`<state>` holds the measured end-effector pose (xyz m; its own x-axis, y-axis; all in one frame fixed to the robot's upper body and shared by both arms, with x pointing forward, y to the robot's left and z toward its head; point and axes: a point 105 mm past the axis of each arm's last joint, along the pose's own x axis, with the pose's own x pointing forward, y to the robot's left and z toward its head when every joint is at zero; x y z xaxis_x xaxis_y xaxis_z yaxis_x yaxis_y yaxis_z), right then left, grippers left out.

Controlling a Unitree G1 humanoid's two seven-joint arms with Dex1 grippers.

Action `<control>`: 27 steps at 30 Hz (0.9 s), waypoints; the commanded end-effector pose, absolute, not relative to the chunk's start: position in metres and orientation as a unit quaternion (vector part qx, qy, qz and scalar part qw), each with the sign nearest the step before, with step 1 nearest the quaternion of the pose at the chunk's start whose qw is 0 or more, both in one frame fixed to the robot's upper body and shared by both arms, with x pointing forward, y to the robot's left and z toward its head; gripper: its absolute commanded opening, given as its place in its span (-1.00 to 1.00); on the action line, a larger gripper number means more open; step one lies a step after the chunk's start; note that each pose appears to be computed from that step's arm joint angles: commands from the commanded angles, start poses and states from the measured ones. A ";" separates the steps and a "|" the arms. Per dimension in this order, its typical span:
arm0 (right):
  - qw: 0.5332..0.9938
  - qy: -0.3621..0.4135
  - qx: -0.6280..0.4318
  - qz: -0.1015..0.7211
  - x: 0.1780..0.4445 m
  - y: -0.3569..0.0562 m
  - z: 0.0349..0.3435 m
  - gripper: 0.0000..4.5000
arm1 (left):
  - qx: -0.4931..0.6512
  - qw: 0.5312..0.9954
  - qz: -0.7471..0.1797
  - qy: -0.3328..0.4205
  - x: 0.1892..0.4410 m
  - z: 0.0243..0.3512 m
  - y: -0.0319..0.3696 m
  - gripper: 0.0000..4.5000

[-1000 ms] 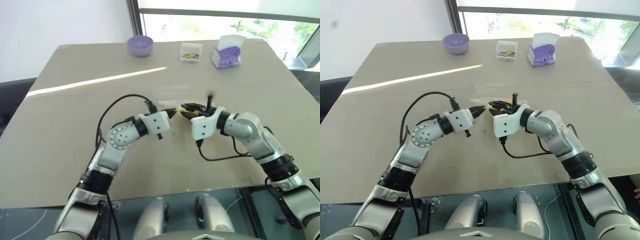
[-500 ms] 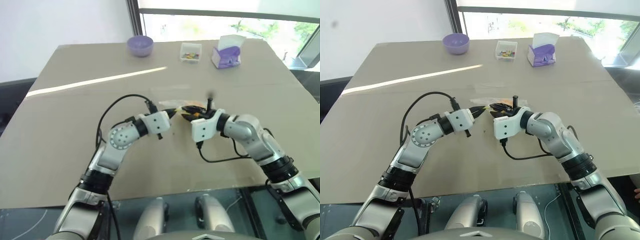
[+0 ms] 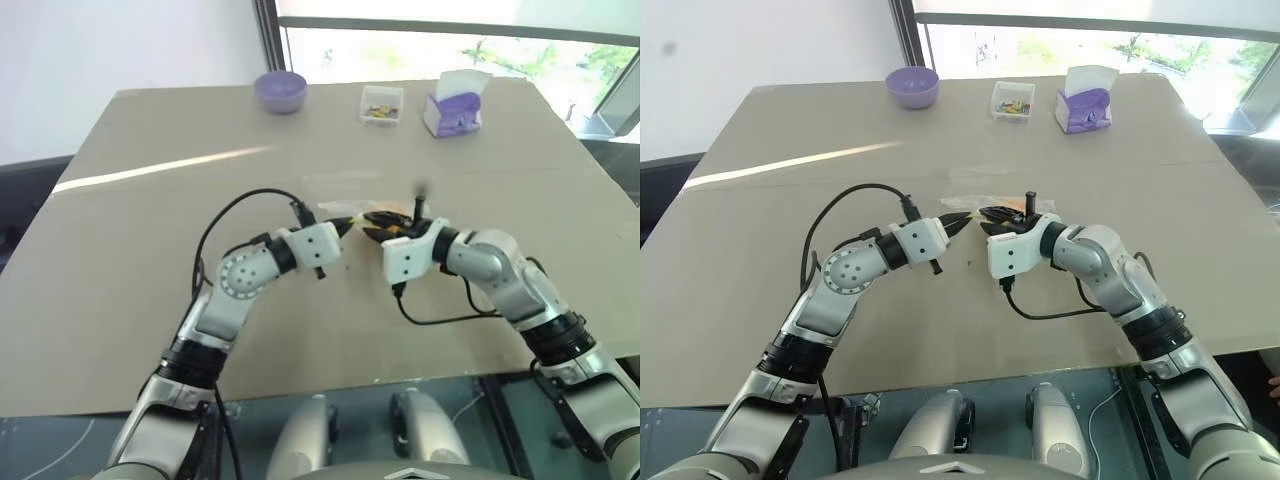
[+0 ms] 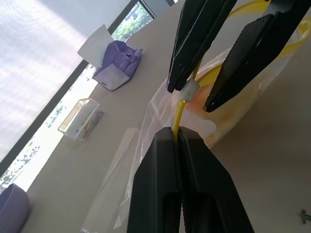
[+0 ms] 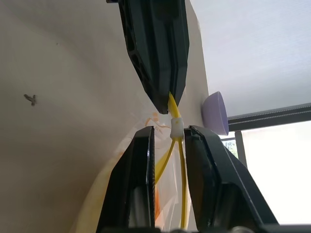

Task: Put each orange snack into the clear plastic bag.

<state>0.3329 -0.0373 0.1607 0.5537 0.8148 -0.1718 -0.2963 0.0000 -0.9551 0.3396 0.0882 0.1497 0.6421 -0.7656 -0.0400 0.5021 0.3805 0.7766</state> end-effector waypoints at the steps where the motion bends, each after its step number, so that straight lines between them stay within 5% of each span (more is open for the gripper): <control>1: 0.668 -0.252 -0.573 0.403 0.332 -0.034 0.175 -0.53 | 0.394 0.813 -0.382 -0.195 0.337 0.165 0.086 -1.00; 18: 0.669 -0.255 -0.572 0.400 0.333 -0.034 0.176 -0.53 | 0.393 0.814 -0.380 -0.194 0.336 0.166 0.085 -1.00; 20: 0.669 -0.254 -0.572 0.400 0.334 -0.034 0.176 -0.94 | 0.393 0.814 -0.380 -0.194 0.336 0.166 0.084 -1.00; 21: 0.669 -0.254 -0.572 0.401 0.334 -0.034 0.176 -0.99 | 0.393 0.814 -0.380 -0.195 0.336 0.166 0.084 -1.00; 27: 0.669 -0.253 -0.572 0.401 0.333 -0.035 0.174 -0.99 | 0.393 0.814 -0.380 -0.195 0.335 0.165 0.083 -1.00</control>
<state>0.3346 -0.0374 0.1615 0.5560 0.8151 -0.1631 -0.2903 0.0066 -0.9569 0.3403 0.0878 0.1489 0.6490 -0.7597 -0.0422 0.5060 0.3895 0.7696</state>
